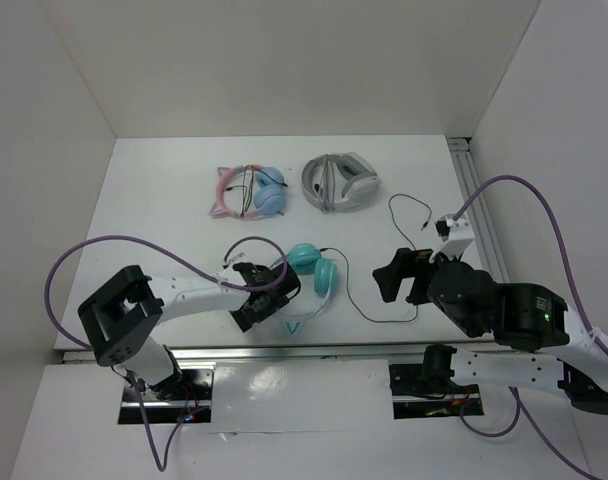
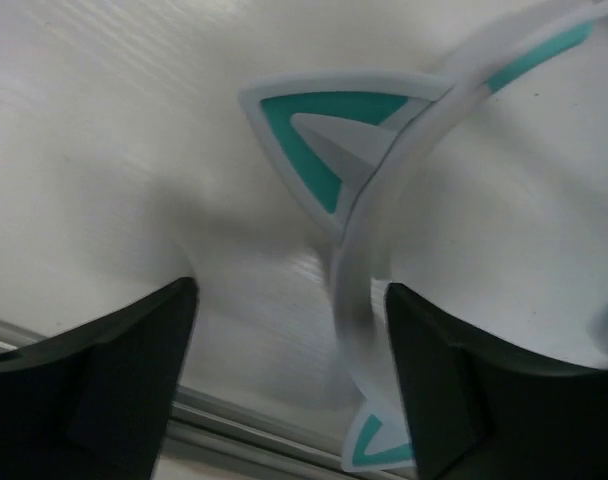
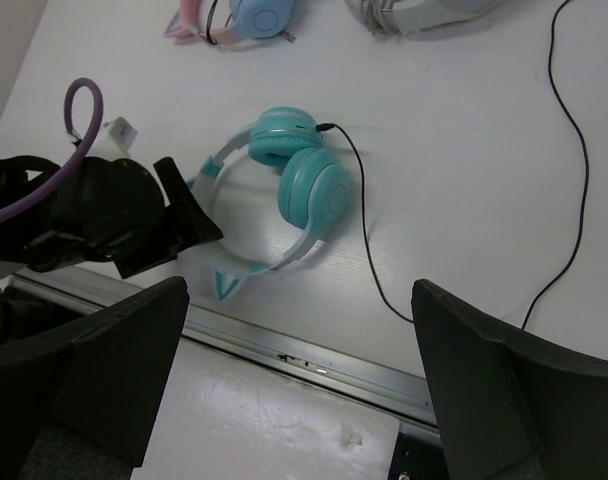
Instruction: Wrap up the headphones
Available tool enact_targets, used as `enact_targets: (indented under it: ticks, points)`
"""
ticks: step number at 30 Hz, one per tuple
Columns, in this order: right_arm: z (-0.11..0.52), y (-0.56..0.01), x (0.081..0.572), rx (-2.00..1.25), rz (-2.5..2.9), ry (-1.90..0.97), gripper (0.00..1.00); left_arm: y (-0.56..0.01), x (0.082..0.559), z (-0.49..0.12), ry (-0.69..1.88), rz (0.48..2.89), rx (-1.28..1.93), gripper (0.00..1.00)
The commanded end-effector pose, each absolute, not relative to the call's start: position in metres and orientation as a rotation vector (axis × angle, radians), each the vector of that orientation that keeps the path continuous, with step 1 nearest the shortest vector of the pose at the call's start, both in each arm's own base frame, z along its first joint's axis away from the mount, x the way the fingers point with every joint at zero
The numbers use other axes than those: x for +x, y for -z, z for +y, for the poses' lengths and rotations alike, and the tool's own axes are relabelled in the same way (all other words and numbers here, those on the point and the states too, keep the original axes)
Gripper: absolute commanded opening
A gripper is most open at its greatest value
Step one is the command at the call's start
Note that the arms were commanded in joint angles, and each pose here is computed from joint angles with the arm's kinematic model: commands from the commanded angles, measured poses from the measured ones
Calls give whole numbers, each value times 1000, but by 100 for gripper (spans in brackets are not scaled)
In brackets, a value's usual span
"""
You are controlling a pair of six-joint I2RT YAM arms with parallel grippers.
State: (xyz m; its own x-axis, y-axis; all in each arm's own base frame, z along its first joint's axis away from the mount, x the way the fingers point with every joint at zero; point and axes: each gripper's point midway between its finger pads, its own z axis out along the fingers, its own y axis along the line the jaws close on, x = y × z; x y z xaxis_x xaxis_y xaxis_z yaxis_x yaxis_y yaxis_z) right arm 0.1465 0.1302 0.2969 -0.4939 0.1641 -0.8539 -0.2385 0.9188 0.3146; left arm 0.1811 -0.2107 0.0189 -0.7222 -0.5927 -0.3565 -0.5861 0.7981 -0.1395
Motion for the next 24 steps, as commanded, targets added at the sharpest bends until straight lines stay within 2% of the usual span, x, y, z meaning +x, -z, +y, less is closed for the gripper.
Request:
enact_targets:
  ticks: [1, 4, 6, 7, 8, 9, 11, 15, 19, 21, 22, 24]
  points:
    - [140, -309, 146, -36, 1984, -587, 100, 0, 181, -210, -23, 2585, -995, 84]
    - [140, -309, 146, -31, 1977, -597, 100, 4, 180, -216, -44, 2600, -994, 61]
    - [140, -309, 146, -31, 1977, -597, 100, 8, 178, -217, -52, 2604, -1022, 51]
    - [141, -308, 145, -48, 1982, -600, 100, 8, 177, -215, -62, 2602, -1032, 49]
    - [141, -308, 145, -48, 1982, -600, 100, 11, 173, -212, -76, 2609, -1045, 38]
    - [141, -308, 145, -48, 1982, -600, 100, 13, 172, -211, -74, 2604, -1057, 34]
    - [141, -308, 145, -48, 1982, -600, 100, 14, 169, -207, -82, 2605, -1056, 32]
    - [148, -306, 144, -69, 1988, -610, 100, 23, 157, -193, -132, 2612, -1081, 0]
    - [156, -304, 144, -86, 1983, -637, 100, -3, 152, -173, -155, 2570, -1042, 0]
    - [171, -304, 136, -191, 1966, -717, 100, -48, 166, -163, -75, 2444, -1014, 0]
    - [181, -329, 130, -194, 1857, -870, 100, -66, 158, -140, -164, 2422, -967, 0]
    - [198, -323, 117, -346, 1761, -969, 100, -116, 176, -124, -102, 2285, -890, 0]
